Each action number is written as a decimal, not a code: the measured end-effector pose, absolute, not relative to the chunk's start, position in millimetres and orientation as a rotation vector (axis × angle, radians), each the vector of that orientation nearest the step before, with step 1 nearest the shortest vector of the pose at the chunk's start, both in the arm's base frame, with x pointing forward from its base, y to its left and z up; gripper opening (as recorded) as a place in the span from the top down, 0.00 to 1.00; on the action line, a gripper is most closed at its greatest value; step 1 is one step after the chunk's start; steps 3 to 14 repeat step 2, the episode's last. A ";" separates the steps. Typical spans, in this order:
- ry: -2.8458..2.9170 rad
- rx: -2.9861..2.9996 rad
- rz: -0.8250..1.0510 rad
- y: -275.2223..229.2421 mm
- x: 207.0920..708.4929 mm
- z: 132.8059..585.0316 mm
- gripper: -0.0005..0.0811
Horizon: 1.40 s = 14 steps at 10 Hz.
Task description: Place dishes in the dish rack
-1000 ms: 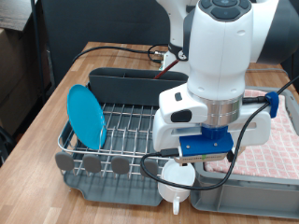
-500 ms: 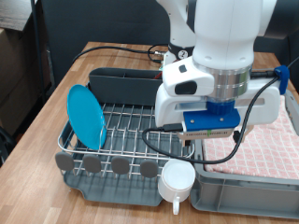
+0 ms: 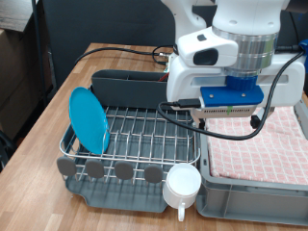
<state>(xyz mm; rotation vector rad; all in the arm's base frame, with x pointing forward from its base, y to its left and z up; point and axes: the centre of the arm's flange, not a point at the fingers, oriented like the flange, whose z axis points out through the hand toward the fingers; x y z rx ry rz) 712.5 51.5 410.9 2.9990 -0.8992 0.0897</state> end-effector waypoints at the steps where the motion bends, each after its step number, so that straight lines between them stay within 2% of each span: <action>1: -0.897 2.994 0.094 53.8 713.2 417.9 0.01; 14: -0.888 2.992 0.105 55.9 714.2 423.9 0.01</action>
